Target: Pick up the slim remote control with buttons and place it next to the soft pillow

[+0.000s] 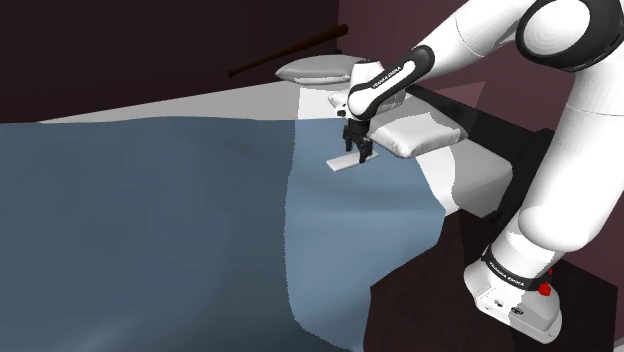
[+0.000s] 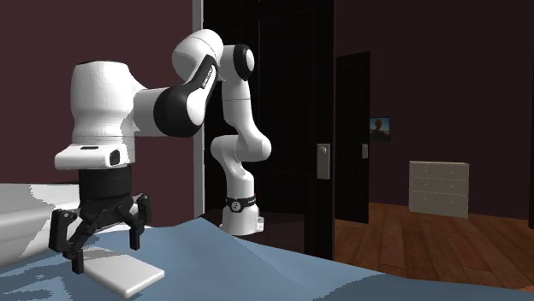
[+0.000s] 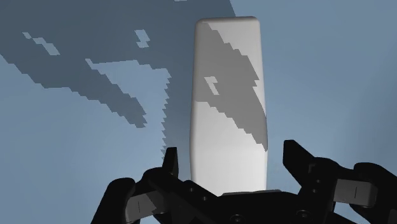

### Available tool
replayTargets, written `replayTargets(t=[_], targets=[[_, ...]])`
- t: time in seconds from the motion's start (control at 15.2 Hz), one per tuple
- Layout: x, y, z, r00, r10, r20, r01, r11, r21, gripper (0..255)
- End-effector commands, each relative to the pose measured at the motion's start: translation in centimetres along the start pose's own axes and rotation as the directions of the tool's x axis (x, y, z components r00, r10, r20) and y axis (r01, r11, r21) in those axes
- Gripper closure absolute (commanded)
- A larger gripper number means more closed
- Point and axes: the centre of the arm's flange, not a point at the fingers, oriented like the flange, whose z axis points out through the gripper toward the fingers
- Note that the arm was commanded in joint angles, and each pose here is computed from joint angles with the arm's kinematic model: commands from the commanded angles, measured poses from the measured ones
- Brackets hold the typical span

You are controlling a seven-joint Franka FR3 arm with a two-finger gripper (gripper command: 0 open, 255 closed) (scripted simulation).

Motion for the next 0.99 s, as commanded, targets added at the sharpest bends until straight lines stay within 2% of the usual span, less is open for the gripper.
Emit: replayTargets(t=[0.0, 0.13, 0.4, 0.92], targets=[[0.0, 0.0, 0.0, 1.000, 0.000, 0.000, 0.000, 1.000, 0.000, 0], [0.0, 0.0, 0.0, 1.000, 0.000, 0.000, 0.000, 1.000, 0.000, 0], [0.0, 0.0, -5.0, 1.000, 0.000, 0.000, 0.000, 1.000, 0.000, 0], [0.0, 0.0, -5.0, 1.000, 0.000, 0.000, 0.000, 1.000, 0.000, 0]])
